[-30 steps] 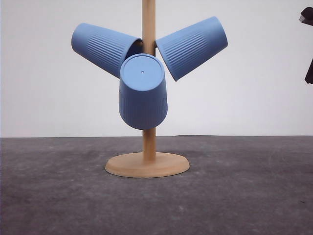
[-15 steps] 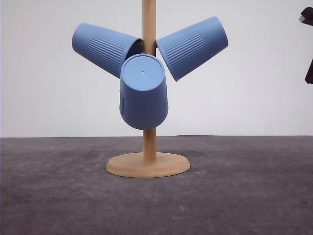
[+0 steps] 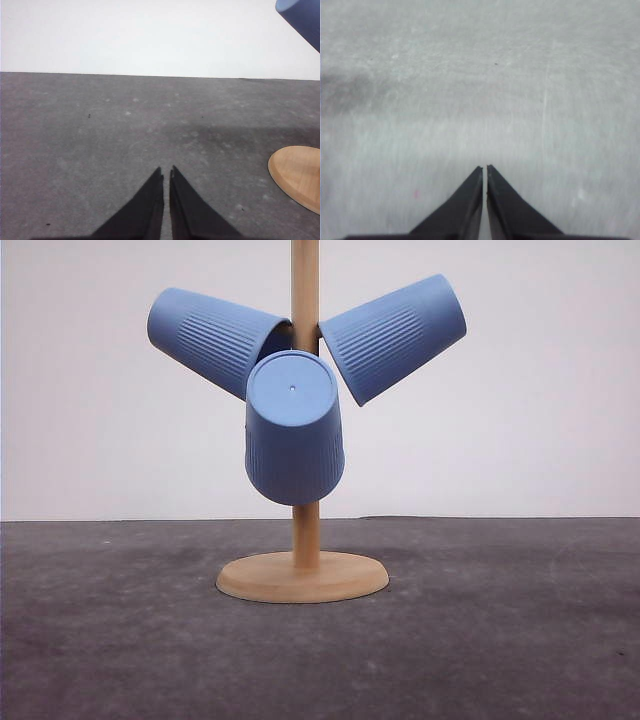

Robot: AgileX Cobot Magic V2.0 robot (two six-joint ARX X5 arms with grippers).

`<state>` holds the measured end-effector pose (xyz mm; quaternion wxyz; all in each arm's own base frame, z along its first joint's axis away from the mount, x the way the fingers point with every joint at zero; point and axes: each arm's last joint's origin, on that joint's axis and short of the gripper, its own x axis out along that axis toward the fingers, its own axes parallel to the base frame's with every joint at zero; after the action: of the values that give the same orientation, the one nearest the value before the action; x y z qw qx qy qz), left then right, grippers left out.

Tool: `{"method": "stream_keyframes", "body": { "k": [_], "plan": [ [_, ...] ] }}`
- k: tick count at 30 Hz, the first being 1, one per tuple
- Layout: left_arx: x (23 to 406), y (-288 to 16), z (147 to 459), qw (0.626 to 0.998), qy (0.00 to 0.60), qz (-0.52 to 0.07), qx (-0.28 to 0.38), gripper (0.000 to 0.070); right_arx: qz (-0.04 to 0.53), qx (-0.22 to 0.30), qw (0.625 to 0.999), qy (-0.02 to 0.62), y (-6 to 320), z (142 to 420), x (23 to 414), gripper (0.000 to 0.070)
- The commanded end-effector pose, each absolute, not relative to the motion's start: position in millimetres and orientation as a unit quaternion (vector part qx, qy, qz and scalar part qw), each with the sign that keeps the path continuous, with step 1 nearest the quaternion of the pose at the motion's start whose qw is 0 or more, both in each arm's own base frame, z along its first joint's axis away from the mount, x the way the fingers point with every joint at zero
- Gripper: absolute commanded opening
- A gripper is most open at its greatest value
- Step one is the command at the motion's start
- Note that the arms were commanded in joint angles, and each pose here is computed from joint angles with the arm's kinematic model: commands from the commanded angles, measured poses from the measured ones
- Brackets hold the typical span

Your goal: Place three cups

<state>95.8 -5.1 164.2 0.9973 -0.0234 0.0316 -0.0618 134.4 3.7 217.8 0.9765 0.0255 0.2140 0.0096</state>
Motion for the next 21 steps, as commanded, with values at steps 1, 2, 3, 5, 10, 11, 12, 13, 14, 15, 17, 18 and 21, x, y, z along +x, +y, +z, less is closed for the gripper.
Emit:
{"method": "stream_keyframes", "body": {
  "k": [1,2,3,5,10,11,12,13,14,15,17,18,21],
  "plan": [
    [96.6,-5.1,160.4,0.997,0.034,-0.062,-0.022,0.0000,0.003,0.030,0.983,0.179,2.3,195.3,118.5,0.0012],
    [96.6,-5.1,160.4,0.997,0.034,-0.062,-0.022,0.0000,0.002,0.029,0.986,0.166,1.9,186.7,112.8,0.0012],
    [96.6,-5.1,160.4,0.997,0.034,-0.062,-0.022,0.0000,0.002,0.030,0.987,0.156,1.7,178.6,108.2,0.0012],
    [96.6,-5.1,160.4,0.997,0.034,-0.062,-0.022,0.0000,0.003,0.031,0.990,0.140,1.6,165.9,102.2,0.0012],
    [96.6,-5.1,160.4,0.997,0.034,-0.062,-0.022,0.0000,-0.004,0.031,0.993,0.113,0.6,147.3,97.2,0.0012],
    [96.6,-5.1,160.4,0.997,0.034,-0.062,-0.022,0.0000,-0.004,0.031,0.994,0.103,0.3,148.8,96.7,0.0012],
    [96.6,-5.1,160.4,0.997,0.034,-0.062,-0.022,0.0000,-0.005,0.030,0.995,0.090,0.2,150.4,96.1,0.0012],
    [96.7,-5.1,160.4,0.997,0.034,-0.062,-0.022,0.0000,-0.006,0.030,0.996,0.079,-0.1,151.1,95.6,0.0012],
    [96.7,-5.1,160.4,0.997,0.034,-0.062,-0.022,0.0000,-0.007,0.030,0.996,0.080,-0.3,151.1,96.0,0.0012],
    [96.7,-5.1,160.3,0.997,0.034,-0.062,-0.022,0.0000,-0.007,0.032,0.996,0.079,-0.4,151.2,96.0,0.0012],
    [96.7,-5.1,160.4,0.997,0.034,-0.062,-0.022,0.0000,0.001,0.053,0.995,0.079,0.2,151.2,96.0,0.0012],
    [96.7,-5.1,160.4,0.997,0.034,-0.062,-0.022,0.0000,0.003,0.053,0.996,0.078,0.4,151.5,96.0,0.0012],
    [96.7,-5.1,160.4,0.997,0.034,-0.062,-0.022,0.0000,0.001,0.052,0.996,0.075,0.2,152.1,96.1,0.0012]
  ]
}}
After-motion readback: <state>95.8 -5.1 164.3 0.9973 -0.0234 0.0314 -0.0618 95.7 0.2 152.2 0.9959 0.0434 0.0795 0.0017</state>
